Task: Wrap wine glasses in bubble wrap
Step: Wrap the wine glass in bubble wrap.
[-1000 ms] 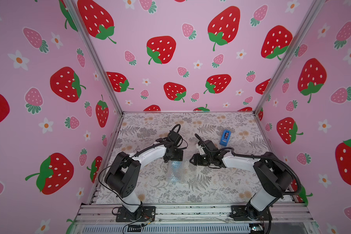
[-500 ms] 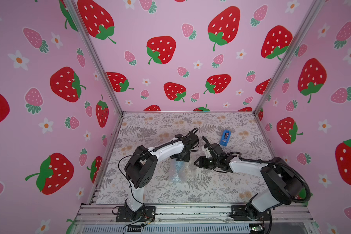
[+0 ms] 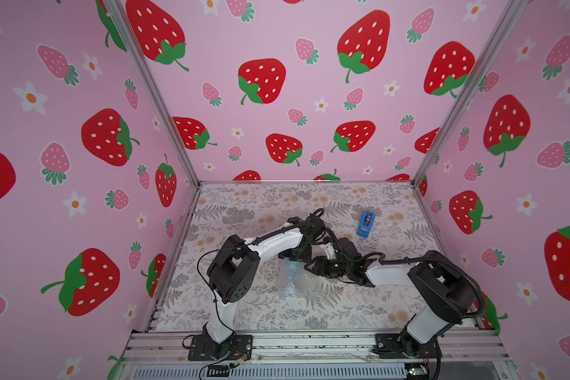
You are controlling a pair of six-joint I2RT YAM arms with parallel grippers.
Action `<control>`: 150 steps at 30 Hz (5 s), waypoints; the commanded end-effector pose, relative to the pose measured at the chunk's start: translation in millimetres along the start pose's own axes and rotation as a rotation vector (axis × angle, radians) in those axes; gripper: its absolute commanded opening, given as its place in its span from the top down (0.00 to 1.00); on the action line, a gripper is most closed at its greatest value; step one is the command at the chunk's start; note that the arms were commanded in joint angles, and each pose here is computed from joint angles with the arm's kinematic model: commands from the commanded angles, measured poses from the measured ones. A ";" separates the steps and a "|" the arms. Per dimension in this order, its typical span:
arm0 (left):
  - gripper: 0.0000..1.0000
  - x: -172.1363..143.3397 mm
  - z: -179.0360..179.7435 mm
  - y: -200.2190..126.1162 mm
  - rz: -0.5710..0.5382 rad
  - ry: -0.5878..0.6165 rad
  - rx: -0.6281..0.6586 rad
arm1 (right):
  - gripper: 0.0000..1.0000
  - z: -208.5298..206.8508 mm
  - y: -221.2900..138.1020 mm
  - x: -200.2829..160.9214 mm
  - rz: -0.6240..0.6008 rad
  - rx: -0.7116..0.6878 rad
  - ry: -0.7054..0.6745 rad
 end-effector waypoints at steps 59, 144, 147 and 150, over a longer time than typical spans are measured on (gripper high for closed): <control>0.01 -4.5 131.4 8.1 -0.171 -0.188 -0.975 | 0.49 -23.2 38.9 -8.2 0.121 -0.235 0.027; 0.24 -12.4 49.0 56.9 0.073 -0.187 -0.844 | 1.00 15.6 -45.6 37.6 -0.008 -0.212 -0.005; 0.14 -12.1 54.3 48.6 0.053 -0.186 -0.836 | 1.00 15.8 -49.0 36.5 0.005 -0.247 -0.008; 0.06 -10.4 61.8 37.2 0.025 -0.179 -0.811 | 1.00 16.5 -52.4 35.8 0.009 -0.271 -0.006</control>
Point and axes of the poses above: each gripper's point midway between its finger pads, its own y axis out along the fingers, its own z axis along the line the jaws close on, x = y × z, the point moved 10 cm from there along -y, back along the fingers, and after that the axes turned 9 degrees about -y, right-handed, at the moved point
